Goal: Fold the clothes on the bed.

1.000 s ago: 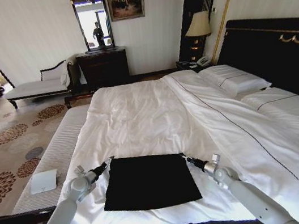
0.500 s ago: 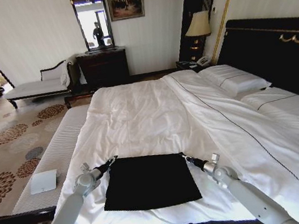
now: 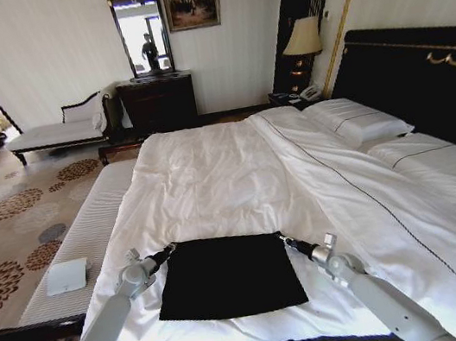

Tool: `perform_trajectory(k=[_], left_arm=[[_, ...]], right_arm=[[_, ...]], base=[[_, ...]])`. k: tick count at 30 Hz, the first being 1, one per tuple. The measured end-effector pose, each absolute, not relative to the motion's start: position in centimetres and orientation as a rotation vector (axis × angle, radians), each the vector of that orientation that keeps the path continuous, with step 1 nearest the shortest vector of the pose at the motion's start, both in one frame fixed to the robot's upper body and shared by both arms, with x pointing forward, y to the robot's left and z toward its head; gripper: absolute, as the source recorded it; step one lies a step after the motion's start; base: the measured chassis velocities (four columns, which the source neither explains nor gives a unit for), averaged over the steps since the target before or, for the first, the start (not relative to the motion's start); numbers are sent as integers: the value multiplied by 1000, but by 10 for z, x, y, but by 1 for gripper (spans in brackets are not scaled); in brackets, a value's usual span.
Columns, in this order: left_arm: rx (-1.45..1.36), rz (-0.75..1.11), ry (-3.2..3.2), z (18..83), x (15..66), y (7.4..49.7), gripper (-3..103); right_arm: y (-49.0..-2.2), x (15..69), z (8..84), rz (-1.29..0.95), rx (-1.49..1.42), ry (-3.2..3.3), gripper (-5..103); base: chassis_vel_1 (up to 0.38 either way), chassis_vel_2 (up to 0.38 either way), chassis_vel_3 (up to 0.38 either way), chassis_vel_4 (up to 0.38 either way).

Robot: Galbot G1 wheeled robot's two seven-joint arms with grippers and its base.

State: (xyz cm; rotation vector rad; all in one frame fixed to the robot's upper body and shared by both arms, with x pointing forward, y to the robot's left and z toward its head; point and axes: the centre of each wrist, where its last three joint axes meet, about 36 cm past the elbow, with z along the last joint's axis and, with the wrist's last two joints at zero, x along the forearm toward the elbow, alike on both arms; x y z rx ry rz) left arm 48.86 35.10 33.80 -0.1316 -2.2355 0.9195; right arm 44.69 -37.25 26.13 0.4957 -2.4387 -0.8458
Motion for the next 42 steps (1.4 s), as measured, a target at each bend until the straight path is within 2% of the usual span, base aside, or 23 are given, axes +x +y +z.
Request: perform_trajectory(k=[1,3,13,17,29,42], left_arm=[[-129,916,-2240,337,488,351,3],[-129,910,-2248,336,486,352,1],[-151,854,-2344,342,485,353,1],[-201,839,-2404,361,483,352,1],[-331,793,-2579,418,475,348,1],[-488,763,-2765,495,465,342,1]], right_arm=[[-373,447,262,-846,495,-2439,1],[-373,447,262,-846,495,-2440,1],[-370,447,267,-846,501,-2453,1],[-366,450,281,-820,512,-2495,1],[-358,455,342,-500,624,-2784,1],[-352,454,421,-406,627,-3024,1]], base=[[0,0,0,0],[0,0,0,0],[0,0,0,0],[0,0,0,0],[0,0,0,0],[0,0,0,0]])
